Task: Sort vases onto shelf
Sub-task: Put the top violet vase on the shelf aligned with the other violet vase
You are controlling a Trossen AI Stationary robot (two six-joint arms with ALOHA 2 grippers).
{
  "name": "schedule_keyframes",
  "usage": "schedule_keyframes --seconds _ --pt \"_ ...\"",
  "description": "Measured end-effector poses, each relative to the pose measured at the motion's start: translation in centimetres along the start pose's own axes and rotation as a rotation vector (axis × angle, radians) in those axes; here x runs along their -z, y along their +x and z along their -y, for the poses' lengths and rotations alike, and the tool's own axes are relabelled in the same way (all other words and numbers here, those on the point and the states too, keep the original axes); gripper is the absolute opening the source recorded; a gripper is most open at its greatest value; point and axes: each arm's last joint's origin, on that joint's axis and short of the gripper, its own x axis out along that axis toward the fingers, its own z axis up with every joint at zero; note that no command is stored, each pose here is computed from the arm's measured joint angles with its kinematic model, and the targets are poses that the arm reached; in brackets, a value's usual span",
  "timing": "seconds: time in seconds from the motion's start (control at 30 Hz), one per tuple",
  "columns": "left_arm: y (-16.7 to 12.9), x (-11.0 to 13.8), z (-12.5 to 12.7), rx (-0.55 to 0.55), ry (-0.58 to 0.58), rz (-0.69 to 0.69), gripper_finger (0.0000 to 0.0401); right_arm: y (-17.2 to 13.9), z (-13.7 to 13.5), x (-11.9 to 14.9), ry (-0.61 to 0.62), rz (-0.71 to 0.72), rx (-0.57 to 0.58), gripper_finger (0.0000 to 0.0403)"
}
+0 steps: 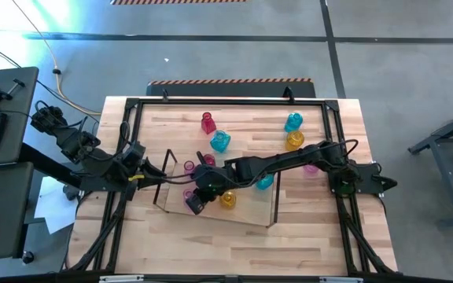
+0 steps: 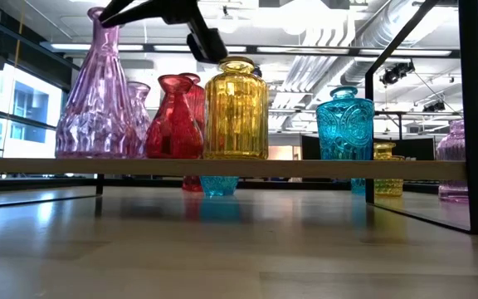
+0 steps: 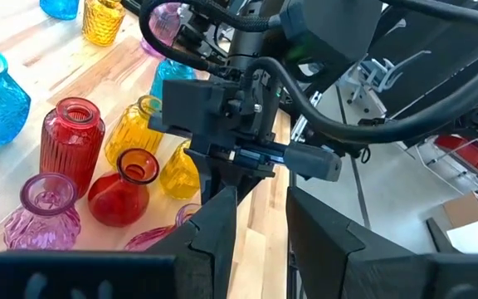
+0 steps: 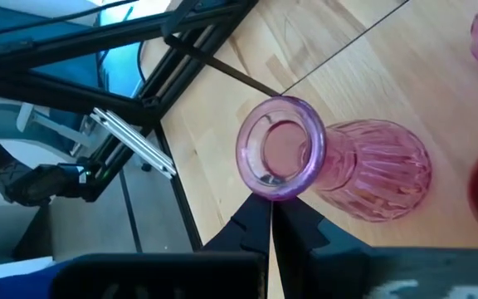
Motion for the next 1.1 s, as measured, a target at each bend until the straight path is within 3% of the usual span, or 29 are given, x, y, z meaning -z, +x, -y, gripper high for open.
schedule_keyframes --seconds 1.1 --pt "0.01 0.05 0.05 0.015 -0.004 -0.017 0.0099 -0.14 0.09 -0.82 0.024 0.102 0.024 0.0"
